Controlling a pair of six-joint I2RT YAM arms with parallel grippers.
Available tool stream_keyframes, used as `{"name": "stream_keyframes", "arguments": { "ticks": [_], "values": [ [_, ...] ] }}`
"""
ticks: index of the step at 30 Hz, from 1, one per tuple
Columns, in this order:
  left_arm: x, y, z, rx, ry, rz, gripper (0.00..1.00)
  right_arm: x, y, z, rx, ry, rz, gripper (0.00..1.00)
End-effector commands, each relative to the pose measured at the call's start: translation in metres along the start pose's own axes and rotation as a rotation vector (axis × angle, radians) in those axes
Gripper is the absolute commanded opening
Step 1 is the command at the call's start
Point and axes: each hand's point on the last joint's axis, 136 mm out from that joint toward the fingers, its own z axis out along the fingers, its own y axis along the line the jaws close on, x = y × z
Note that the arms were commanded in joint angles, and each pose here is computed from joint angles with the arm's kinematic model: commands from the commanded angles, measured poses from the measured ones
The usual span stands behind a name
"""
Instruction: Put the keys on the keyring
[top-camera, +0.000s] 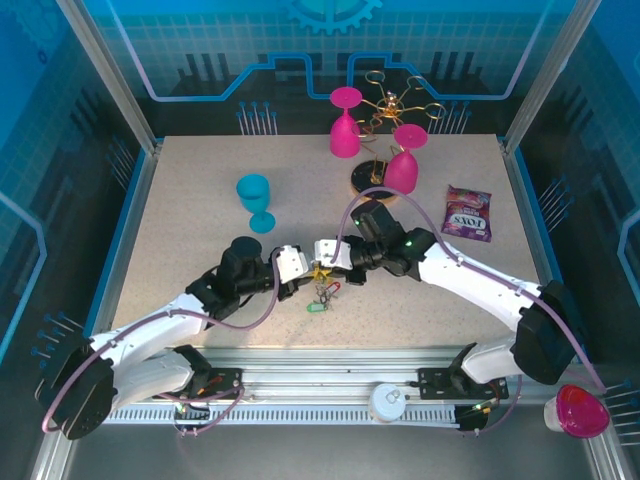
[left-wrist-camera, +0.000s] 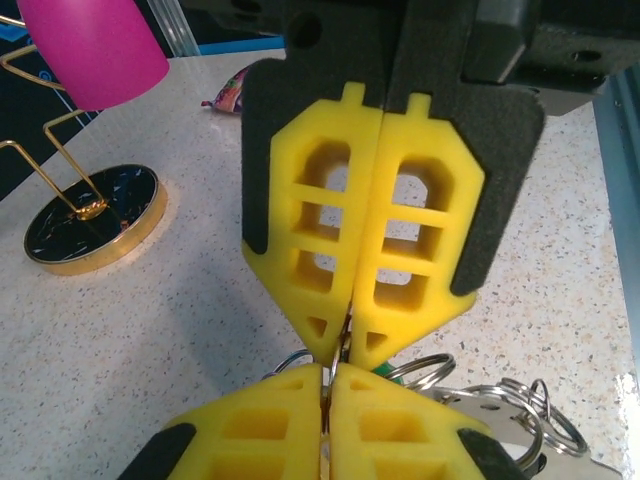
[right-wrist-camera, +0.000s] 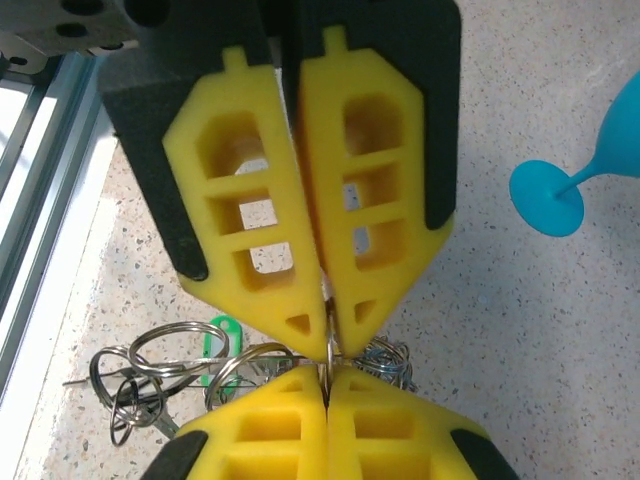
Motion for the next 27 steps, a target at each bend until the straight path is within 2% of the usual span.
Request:
{"name": "stream_keyframes", "arguments": {
  "ticks": [1, 4, 5, 6, 7, 9, 13, 23, 27],
  "values": [
    [0.011, 0.003, -0.003, -0.013, 0.089, 0.032, 0.0, -0.031, 0.011, -0.006, -0.048, -0.052, -0.034, 0.0],
    [0.008, 0.002, -0.004, -0.014, 0.061, 0.04, 0.0, -0.035, 0.006, -0.012, -0.016, -0.098, 0.002, 0.0],
    [0.004, 0.002, -0.005, -0.021, 0.035, 0.043, 0.0, -0.034, 0.004, -0.014, -0.011, -0.126, 0.025, 0.09],
    [0.001, 0.002, -0.006, -0.029, 0.002, 0.043, 0.0, -0.034, 0.002, -0.018, -0.001, -0.164, 0.054, 0.23],
    [-0.003, 0.001, -0.007, -0.033, -0.029, 0.043, 0.0, -0.032, 0.0, -0.02, 0.006, -0.199, 0.078, 0.32],
    [-0.008, 0.001, -0.009, -0.042, -0.077, 0.04, 0.0, -0.025, -0.001, -0.021, 0.016, -0.25, 0.107, 0.37],
    [-0.013, 0.0, -0.012, -0.051, -0.145, 0.032, 0.0, -0.014, 0.004, -0.012, 0.034, -0.311, 0.095, 0.37],
    [-0.011, -0.01, -0.015, -0.007, -0.172, 0.01, 0.0, -0.008, 0.0, -0.006, 0.057, -0.347, 0.115, 0.29],
    [-0.009, -0.012, -0.014, 0.008, -0.18, 0.007, 0.0, -0.006, 0.003, -0.009, 0.037, -0.365, 0.116, 0.28]
  ]
}}
